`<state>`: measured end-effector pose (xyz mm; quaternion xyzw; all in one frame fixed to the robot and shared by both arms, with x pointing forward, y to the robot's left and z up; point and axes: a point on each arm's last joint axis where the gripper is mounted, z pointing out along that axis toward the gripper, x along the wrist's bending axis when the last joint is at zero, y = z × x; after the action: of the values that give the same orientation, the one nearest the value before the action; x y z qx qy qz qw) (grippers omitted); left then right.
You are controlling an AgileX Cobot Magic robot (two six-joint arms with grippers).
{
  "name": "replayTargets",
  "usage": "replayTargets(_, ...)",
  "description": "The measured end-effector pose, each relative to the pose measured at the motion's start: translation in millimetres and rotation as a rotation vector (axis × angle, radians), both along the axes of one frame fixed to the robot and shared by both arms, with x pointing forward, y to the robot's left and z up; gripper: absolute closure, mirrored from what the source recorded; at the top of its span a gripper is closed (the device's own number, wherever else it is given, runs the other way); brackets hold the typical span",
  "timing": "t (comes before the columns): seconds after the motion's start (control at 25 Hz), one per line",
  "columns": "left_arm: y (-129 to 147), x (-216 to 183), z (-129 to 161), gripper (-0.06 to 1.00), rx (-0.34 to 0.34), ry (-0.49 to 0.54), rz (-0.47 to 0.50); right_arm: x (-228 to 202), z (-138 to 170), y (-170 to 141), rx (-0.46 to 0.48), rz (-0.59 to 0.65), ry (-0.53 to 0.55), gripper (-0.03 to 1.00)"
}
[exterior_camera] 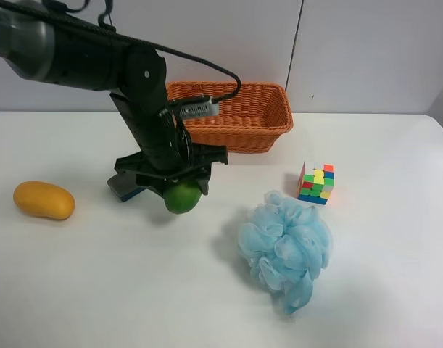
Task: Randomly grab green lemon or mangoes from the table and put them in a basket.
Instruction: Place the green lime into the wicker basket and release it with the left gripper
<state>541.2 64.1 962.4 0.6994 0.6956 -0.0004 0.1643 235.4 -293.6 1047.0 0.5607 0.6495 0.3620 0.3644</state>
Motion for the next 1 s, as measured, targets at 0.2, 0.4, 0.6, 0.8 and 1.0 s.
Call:
replayTargets(0.2, 3.6, 2.0, 43.2, 0.33, -0.033, -0.061, -0.027, 0.0, 0.0, 0.0, 0.000, 0.000, 0.000, -0.02)
replayTargets(0.4, 7.9, 20.8, 83.2, 0.33, -0.042, -0.137, -0.081, 0.0, 0.0, 0.0, 0.000, 0.000, 0.000, -0.02)
replayTargets(0.6, 15.3, 54.1, 121.3, 0.33, -0.051, -0.254, -0.126, 0.0, 0.0, 0.0, 0.000, 0.000, 0.000, -0.02)
replayTargets(0.8, 11.9, 81.9, 118.6, 0.33, -0.033, -0.304, -0.174, 0.0, 0.0, 0.0, 0.000, 0.000, 0.000, -0.02)
replayTargets(1.0, -0.4, 119.8, 104.8, 0.33, -0.017, -0.391, -0.241, 0.0, 0.0, 0.0, 0.000, 0.000, 0.000, -0.02)
